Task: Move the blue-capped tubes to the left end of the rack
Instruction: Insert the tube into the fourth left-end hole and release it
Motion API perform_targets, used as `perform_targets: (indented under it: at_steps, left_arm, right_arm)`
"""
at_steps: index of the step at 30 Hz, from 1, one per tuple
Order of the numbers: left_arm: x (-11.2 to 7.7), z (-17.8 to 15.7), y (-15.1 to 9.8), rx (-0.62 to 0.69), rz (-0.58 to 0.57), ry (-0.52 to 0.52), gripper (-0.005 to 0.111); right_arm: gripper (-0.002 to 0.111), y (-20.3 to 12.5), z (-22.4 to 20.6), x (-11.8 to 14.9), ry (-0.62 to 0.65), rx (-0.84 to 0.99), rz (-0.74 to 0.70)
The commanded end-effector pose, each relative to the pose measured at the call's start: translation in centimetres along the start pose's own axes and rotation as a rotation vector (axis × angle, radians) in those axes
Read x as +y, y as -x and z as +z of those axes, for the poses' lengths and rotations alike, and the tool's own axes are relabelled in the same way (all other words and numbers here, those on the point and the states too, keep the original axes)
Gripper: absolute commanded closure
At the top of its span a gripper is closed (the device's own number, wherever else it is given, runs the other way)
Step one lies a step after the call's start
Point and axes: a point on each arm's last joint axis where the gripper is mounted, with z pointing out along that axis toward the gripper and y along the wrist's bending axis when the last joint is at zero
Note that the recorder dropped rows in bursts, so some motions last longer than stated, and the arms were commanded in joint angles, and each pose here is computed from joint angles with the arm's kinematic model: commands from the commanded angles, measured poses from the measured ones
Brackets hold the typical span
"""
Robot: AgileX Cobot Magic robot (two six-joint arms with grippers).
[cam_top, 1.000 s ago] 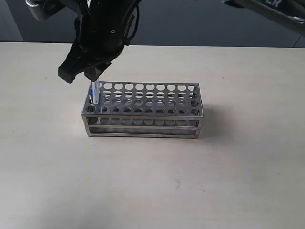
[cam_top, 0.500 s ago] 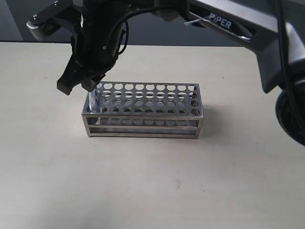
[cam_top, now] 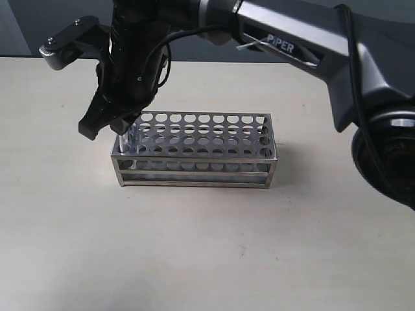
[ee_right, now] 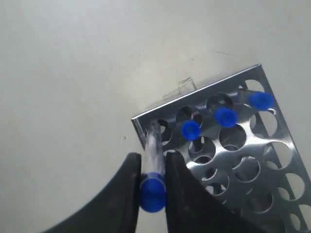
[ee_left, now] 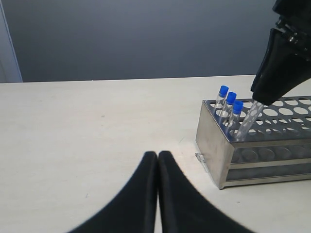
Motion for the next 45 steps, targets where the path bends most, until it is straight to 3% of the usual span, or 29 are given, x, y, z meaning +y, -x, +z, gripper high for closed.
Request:
perform_targets:
  at_steps: [1,25,29,34,39,45]
  left_arm:
    - [-0.1,0.0,0.2,-0.008,0.002,-0.011,0.106]
    - [-0.1,0.0,0.2,-0.008,0.002,-0.011,0.106]
    - [-0.1,0.0,0.2,-0.008,0.002,-0.011,0.106]
    - [-0.1,0.0,0.2,-0.008,0.002,-0.011,0.106]
    - [-0.1,0.0,0.2,-0.008,0.002,-0.011,0.106]
    - [-0.1,0.0,0.2,-0.008,0.002,-0.011,0.106]
  right_arm:
    - [0.109,0.0,1.5,0.1,0.036,0.008,-0.005]
    - [0.109,-0.2,4.2,-0.1,0.073,0.019,0.024]
    - [0.094,-0.1,4.1,0.0,0.084,0.015,0.029]
    - [0.062,-0.3,4.1,0.2,0.097,0.031,0.035]
    - [0.06,-0.5,3.0,0.4,0.109,0.058,0.033]
    - [0.06,-0.2,-0.7,0.1,0.014,0.013,0.057]
